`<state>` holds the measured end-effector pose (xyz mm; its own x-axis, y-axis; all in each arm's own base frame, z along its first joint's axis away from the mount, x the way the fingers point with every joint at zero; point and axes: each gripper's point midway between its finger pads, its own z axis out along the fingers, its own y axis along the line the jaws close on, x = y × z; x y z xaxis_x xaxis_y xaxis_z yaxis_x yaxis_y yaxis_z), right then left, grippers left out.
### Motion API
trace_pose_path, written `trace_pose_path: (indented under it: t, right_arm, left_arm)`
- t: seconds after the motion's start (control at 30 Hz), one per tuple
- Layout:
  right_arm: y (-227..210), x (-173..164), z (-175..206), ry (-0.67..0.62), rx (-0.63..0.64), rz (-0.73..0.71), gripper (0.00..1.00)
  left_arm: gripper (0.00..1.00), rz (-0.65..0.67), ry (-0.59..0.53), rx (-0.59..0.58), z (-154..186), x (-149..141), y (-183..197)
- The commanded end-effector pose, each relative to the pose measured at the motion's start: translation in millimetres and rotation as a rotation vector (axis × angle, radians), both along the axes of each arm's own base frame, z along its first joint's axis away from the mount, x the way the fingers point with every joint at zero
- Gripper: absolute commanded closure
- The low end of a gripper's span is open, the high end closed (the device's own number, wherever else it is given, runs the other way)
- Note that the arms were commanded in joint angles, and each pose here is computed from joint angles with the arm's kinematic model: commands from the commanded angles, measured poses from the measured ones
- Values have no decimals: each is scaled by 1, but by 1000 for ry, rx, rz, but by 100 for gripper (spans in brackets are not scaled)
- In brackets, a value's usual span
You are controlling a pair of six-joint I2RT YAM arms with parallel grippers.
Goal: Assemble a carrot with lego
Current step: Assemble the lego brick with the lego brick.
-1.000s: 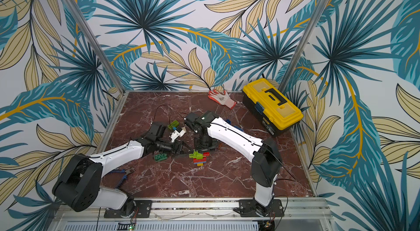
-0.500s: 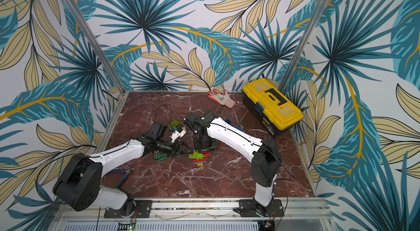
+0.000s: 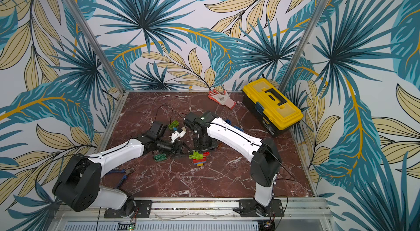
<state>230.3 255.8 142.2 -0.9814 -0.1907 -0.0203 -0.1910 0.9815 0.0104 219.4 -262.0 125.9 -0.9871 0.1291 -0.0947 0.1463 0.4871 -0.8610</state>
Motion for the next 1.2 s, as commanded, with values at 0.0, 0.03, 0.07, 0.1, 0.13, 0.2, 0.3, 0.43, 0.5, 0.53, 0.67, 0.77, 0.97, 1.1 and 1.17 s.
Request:
trace_pose_path:
  t: [0.0, 0.03, 0.07, 0.1, 0.13, 0.2, 0.3, 0.43, 0.5, 0.53, 0.67, 0.77, 0.97, 1.1, 1.17]
  right_arm:
    - [0, -23, -50, 155, -96, 41, 73]
    - [0, -22, -47, 151, -95, 40, 73]
    - [0, -21, -46, 145, -93, 40, 72]
    - [1, -21, -44, 140, -90, 39, 71]
    - [1, -19, -41, 129, -86, 39, 70]
    - [1, -18, -37, 117, -80, 38, 69]
    - [3, -17, -31, 105, -66, 35, 68]
    - [6, -15, -24, 92, -43, 29, 67]
    - [7, -15, -22, 91, -36, 28, 66]
    - [8, -15, -21, 90, -34, 29, 65]
    - [9, -14, -18, 83, -25, 27, 60]
    - [8, -14, -17, 80, -29, 27, 57]
    - [7, -13, -16, 71, -27, 26, 51]
    - [7, -10, -12, 54, -23, 23, 46]
    - [5, -9, -10, 48, -25, 20, 45]
  left_arm:
    - [16, 48, 25, 135, -20, 1, 13]
    - [16, 47, 23, 135, -19, 2, 13]
    - [16, 47, 22, 137, -19, 2, 13]
    - [16, 45, 19, 136, -18, 2, 13]
    - [16, 44, 19, 135, -17, 2, 13]
    - [16, 43, 16, 139, -16, 1, 14]
    - [16, 43, 10, 138, -14, 1, 14]
    - [15, 42, 3, 135, -10, 1, 14]
    - [14, 43, -4, 131, -8, 1, 14]
    - [13, 43, -5, 131, -7, 1, 14]
    - [11, 43, -20, 125, -1, 2, 14]
    - [10, 42, -21, 123, 1, 2, 14]
    - [10, 39, -23, 122, 2, 2, 13]
    - [9, 37, -28, 118, 3, 3, 12]
    - [9, 35, -30, 113, 5, 4, 11]
